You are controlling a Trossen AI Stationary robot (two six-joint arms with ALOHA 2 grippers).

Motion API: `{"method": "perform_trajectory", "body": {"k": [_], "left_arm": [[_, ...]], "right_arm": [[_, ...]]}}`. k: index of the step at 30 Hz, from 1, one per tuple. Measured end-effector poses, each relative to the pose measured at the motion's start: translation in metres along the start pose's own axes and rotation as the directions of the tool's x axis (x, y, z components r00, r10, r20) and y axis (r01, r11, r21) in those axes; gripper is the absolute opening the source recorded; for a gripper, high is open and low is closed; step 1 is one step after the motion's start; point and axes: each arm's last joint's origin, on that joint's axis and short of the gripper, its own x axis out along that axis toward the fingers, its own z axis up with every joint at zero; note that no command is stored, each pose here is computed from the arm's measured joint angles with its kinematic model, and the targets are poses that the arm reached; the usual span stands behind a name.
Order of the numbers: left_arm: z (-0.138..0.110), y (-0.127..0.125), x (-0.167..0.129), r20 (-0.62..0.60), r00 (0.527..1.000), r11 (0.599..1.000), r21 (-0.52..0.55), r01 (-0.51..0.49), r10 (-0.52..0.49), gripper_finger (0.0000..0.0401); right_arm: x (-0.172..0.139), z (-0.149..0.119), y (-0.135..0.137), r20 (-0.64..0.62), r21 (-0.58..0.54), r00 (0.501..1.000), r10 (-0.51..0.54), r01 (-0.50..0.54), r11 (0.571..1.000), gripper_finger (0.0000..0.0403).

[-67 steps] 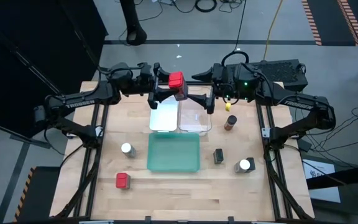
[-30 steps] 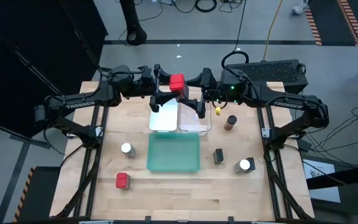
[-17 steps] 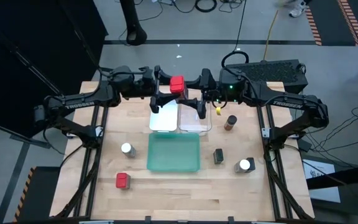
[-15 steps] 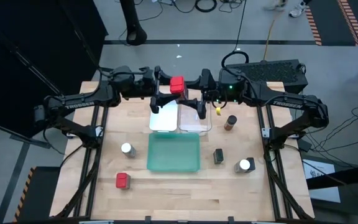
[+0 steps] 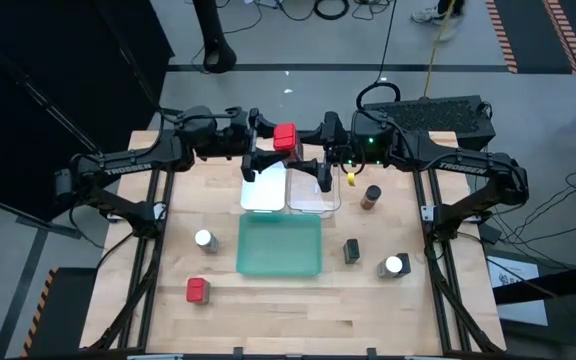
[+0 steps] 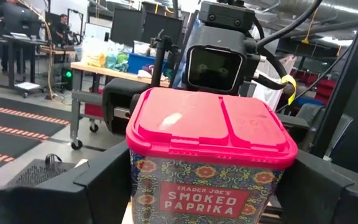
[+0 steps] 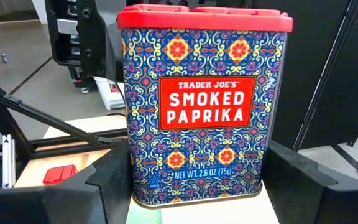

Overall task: Sort spices by type
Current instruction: Put the top red spice can into the green bin

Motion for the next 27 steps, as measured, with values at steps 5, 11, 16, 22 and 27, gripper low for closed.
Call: {"method": "perform_trajectory", "body": {"k": [5,11,16,22,27], "left_arm": [[-0.0003,-0.0001,0.0001,-0.003,1.0,1.0,0.017,0.005,-0.005,0.0329],[-0.0041,-0.0026,0.0015,-0.033,0.999,0.999,0.041,0.01,-0.009,0.0347],[-0.0072,-0.0015,0.0016,-0.06,0.998,1.0,0.0,-0.004,0.004,0.0378],[-0.0074,-0.0007,0.0014,-0.063,0.998,0.999,-0.044,-0.011,0.008,0.0397],[-0.0081,-0.0002,0.0,-0.077,0.997,0.982,-0.186,-0.033,0.019,0.0397]], "right_arm": [[-0.0001,0.0001,0.0001,0.0,-0.007,1.0,-0.001,0.001,1.0,0.0268],[-0.0002,0.0001,0.0007,0.001,-0.018,1.0,0.005,-0.005,1.0,0.0268],[-0.0004,0.0006,0.0001,0.004,-0.015,1.0,-0.003,0.003,1.0,0.0268],[-0.0007,-0.0011,-0.0009,-0.014,-0.026,0.999,-0.041,0.041,0.999,0.0268],[-0.0071,-0.0081,-0.0026,-0.104,-0.088,0.986,-0.133,0.124,0.988,0.0268]]}}
